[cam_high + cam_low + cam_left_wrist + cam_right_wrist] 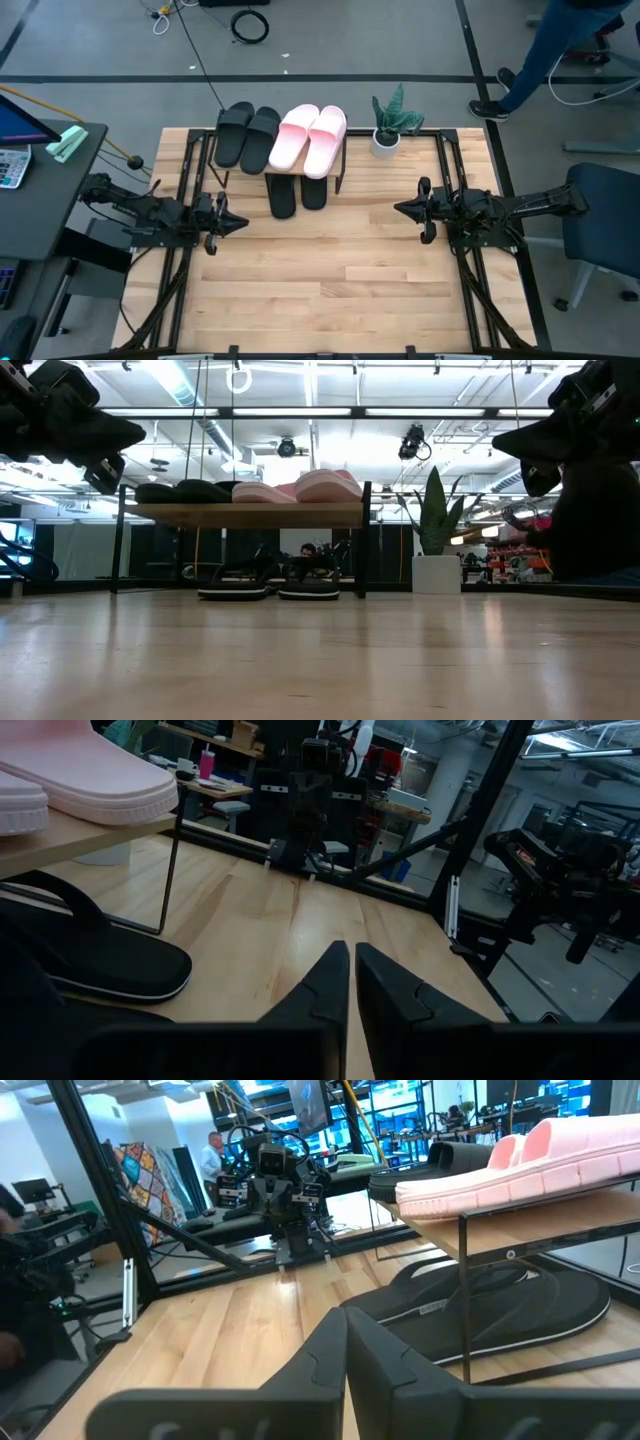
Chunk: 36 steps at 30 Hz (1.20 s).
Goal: Pick and place slides into the shelf
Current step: Return to Home Position
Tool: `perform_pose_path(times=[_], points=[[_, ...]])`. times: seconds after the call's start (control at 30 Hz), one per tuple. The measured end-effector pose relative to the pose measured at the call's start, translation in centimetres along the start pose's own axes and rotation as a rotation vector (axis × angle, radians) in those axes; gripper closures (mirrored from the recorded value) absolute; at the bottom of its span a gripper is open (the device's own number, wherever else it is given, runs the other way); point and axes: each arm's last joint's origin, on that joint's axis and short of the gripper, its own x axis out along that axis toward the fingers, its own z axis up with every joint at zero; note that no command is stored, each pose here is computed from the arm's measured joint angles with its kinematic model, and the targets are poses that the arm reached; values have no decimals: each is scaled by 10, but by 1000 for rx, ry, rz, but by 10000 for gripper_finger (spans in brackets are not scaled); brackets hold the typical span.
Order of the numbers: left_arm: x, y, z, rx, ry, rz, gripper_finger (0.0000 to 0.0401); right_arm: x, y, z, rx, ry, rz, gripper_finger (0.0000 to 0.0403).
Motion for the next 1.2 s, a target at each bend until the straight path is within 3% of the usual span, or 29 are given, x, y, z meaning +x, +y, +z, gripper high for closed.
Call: perform_pose_path(times=[1.2], points=[[0,0,0,0,0,0,367,0,0,0,0,0,0,389]])
